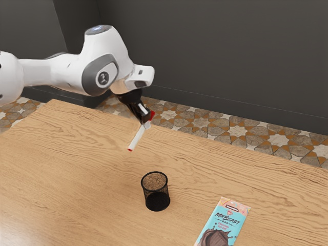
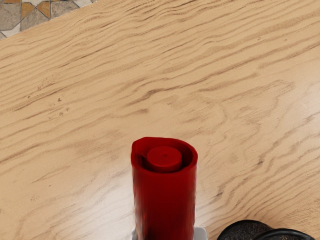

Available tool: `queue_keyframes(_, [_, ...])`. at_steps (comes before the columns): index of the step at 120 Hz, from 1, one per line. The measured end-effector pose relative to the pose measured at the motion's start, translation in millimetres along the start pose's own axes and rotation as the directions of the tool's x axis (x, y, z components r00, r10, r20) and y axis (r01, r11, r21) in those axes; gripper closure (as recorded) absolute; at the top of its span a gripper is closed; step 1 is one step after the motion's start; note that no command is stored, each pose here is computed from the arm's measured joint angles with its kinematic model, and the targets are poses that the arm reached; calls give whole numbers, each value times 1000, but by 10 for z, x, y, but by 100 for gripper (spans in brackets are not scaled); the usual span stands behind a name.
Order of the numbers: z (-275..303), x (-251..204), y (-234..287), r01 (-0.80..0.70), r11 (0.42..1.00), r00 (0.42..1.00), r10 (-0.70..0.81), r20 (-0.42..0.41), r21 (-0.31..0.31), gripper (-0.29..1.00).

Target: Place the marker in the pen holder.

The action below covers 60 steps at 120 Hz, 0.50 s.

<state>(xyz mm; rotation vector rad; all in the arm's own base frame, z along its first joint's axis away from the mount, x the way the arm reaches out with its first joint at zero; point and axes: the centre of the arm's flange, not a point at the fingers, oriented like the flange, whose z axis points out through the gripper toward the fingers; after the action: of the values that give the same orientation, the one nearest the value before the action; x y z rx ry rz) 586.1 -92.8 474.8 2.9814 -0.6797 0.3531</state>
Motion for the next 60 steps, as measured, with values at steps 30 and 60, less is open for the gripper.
queue_keyframes(30, [466,139,645,-38,998,999,39,31,-45,79])
queue_keyframes(60, [722,-22,650,15,999,998,-12,64,-49,79])
